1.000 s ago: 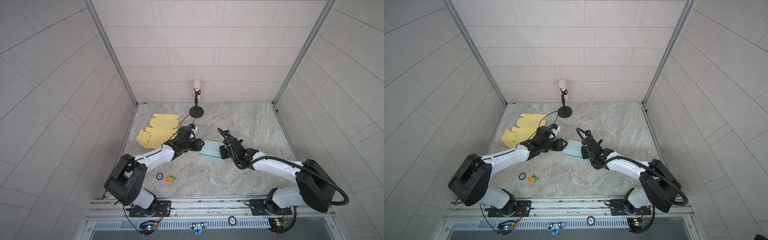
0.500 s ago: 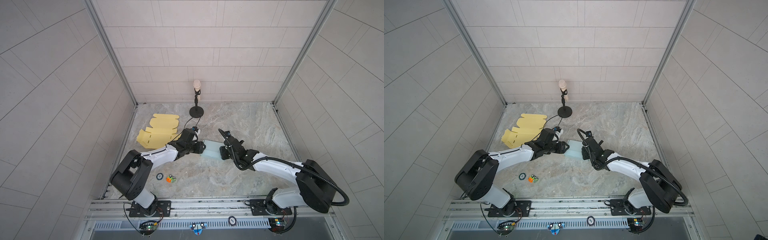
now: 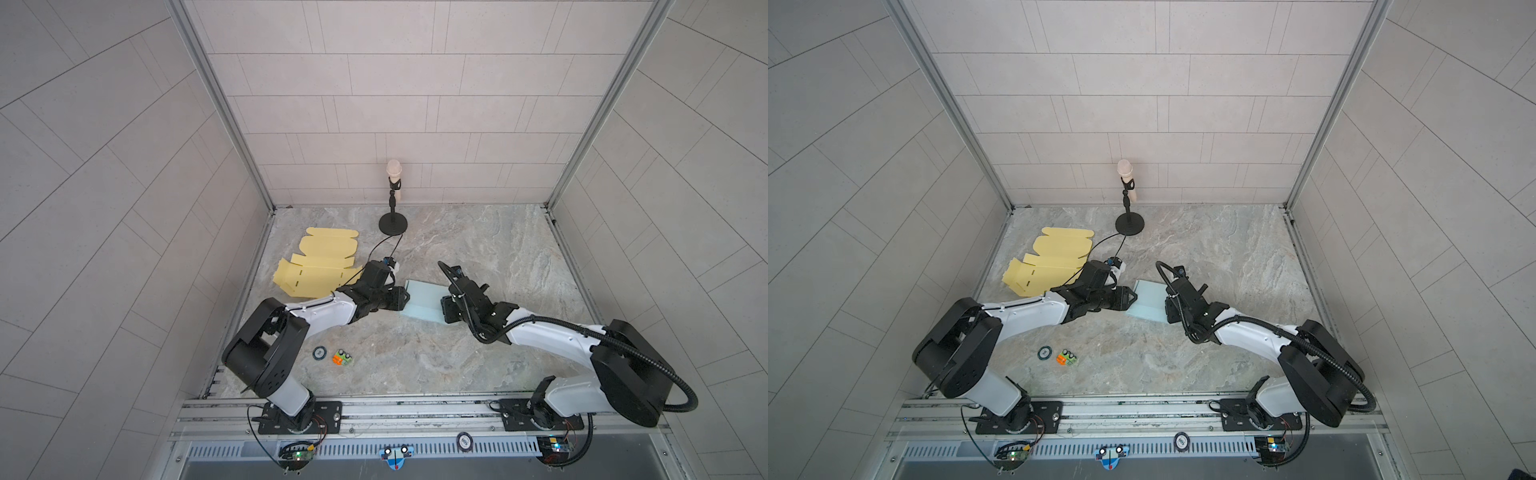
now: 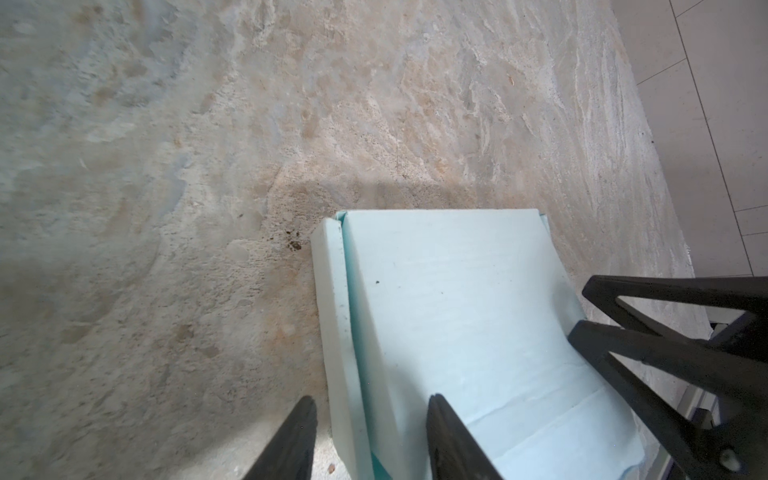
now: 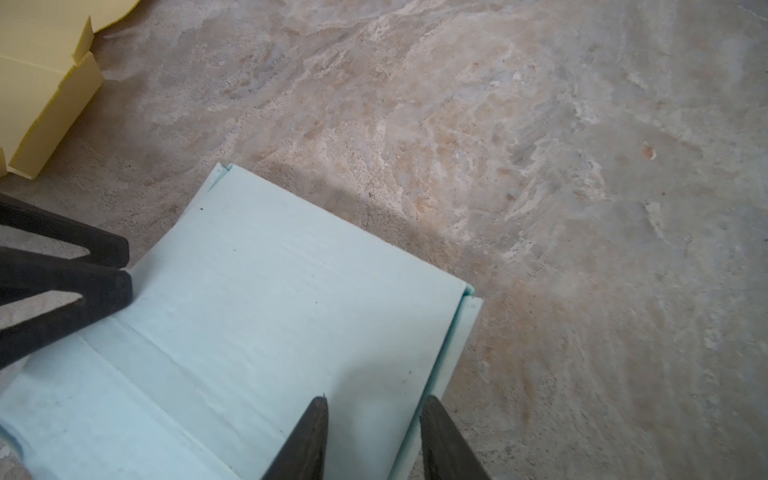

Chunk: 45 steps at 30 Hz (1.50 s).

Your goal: Fold the paper box

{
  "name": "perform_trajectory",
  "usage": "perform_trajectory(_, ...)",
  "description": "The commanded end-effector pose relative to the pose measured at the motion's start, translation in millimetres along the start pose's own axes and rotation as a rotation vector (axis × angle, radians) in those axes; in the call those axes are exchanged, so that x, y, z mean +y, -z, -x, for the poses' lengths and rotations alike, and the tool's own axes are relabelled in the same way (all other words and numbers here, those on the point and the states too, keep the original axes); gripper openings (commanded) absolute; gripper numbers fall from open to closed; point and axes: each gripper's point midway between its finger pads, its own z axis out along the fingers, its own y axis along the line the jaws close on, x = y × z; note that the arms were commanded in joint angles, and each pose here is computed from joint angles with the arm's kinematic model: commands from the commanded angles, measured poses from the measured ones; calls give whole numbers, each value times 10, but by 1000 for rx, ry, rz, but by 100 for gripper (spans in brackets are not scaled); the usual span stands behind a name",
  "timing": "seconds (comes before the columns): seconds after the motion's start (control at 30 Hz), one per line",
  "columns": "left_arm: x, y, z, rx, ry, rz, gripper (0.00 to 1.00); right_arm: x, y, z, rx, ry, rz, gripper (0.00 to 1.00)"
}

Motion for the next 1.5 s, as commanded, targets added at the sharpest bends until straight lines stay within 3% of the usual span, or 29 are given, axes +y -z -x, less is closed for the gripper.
perform_trajectory(0.0,65,-46,-80,11,-4,21,47,-38,27,-43,5,-17,-6,40)
perform_trajectory(1.23,232,-159,-236,50,-4,73,43,-90,-18,-149,41,1,-33,39)
perform_trajectory(1.47,254,-188,-265,62,-4,78,42,-68,156,-18,5,-20,-12,45)
